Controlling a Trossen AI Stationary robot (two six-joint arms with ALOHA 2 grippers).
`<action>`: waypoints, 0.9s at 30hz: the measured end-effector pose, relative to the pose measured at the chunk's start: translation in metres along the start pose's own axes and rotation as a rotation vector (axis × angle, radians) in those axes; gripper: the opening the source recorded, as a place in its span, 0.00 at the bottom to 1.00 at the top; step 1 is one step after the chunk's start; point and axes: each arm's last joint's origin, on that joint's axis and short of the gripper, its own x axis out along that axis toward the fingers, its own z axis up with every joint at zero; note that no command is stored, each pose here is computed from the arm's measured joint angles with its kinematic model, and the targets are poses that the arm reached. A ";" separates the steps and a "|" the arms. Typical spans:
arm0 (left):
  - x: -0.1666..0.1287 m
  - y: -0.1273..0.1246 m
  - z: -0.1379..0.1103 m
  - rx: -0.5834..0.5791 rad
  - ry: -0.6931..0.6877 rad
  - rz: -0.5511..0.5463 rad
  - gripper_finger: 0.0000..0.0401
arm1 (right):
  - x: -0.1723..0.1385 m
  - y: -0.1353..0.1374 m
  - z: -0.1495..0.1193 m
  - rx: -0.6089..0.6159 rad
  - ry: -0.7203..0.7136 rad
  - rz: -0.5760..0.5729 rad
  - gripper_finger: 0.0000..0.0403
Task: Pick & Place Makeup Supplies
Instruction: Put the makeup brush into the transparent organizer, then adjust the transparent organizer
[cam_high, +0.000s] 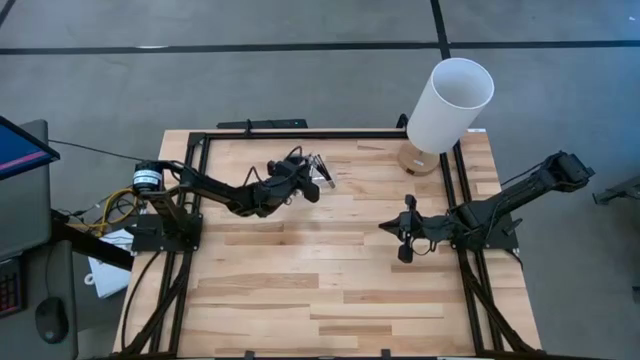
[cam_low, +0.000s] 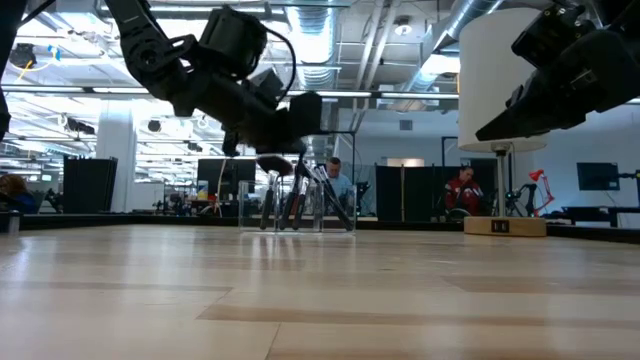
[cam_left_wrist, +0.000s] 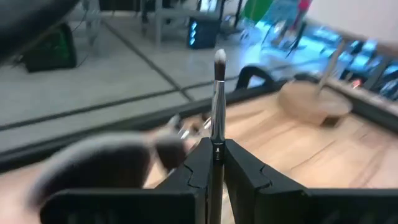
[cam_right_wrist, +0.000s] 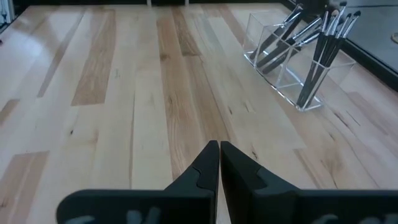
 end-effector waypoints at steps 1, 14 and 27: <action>0.001 0.002 -0.002 0.004 0.019 0.012 0.07 | 0.000 0.000 0.000 0.003 0.000 0.000 0.02; 0.000 0.005 -0.011 0.000 0.098 0.022 0.15 | 0.000 0.000 0.000 0.005 0.001 0.002 0.02; -0.013 -0.004 0.001 -0.010 0.093 -0.071 0.35 | 0.000 0.000 -0.003 0.002 0.024 0.001 0.02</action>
